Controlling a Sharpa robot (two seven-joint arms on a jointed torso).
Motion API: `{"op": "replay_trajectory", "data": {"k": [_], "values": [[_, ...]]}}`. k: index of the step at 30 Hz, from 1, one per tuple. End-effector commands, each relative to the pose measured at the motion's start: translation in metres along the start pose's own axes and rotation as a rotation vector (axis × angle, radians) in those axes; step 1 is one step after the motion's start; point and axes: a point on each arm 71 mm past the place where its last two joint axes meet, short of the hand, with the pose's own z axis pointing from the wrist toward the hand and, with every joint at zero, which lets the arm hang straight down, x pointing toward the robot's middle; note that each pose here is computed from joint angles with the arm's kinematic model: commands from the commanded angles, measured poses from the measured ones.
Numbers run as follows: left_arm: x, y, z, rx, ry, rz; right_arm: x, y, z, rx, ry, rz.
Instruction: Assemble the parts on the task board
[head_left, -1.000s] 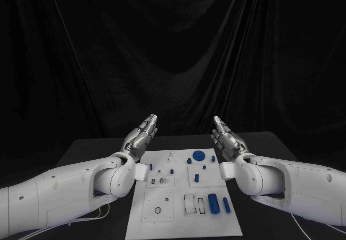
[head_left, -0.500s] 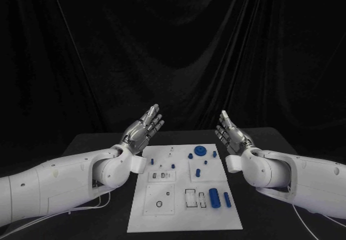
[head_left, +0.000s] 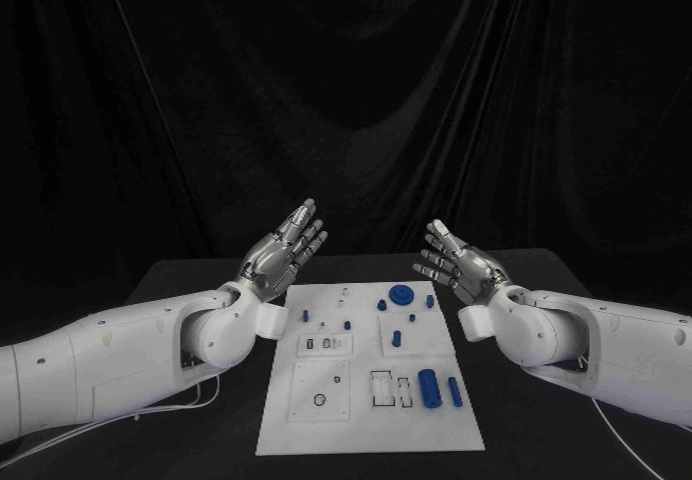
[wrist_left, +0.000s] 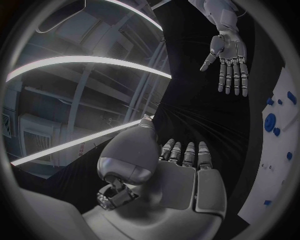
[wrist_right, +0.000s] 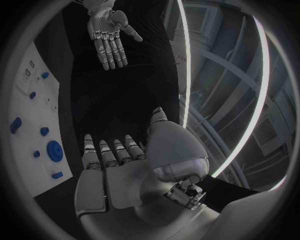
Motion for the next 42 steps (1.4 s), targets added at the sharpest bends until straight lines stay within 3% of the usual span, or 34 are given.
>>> {"op": "replay_trajectory", "data": {"k": [1, 10, 14, 16, 21, 25, 31, 42], "values": [[0.0001, -0.0055, -0.0015, 0.054, 0.044, 0.043, 0.005, 0.006, 0.001, 0.005, 0.131, -0.240], [-0.0092, -0.0062, -0.0078, -0.008, 0.083, 0.068, 0.001, 0.042, 0.014, 0.035, 0.244, -0.671], [-0.0138, -0.0074, -0.0143, -0.048, 0.110, 0.070, 0.004, 0.065, 0.023, 0.024, 0.303, -0.952], [-0.0159, -0.0095, -0.0200, -0.063, 0.128, 0.090, 0.010, 0.080, 0.029, 0.010, 0.319, -1.180], [-0.0175, -0.0180, -0.0305, -0.012, 0.103, 0.190, 0.027, 0.101, 0.037, -0.069, 0.313, -1.654], [-0.0152, -0.0240, -0.0362, 0.038, 0.089, 0.254, 0.037, 0.107, 0.040, -0.135, 0.309, -1.878], [-0.0112, -0.0301, -0.0418, 0.081, 0.088, 0.290, 0.049, 0.109, 0.044, -0.205, 0.325, -2.057], [-0.0138, -0.0359, -0.0476, 0.106, 0.089, 0.297, 0.050, 0.106, 0.050, -0.268, 0.333, -2.109]]}}
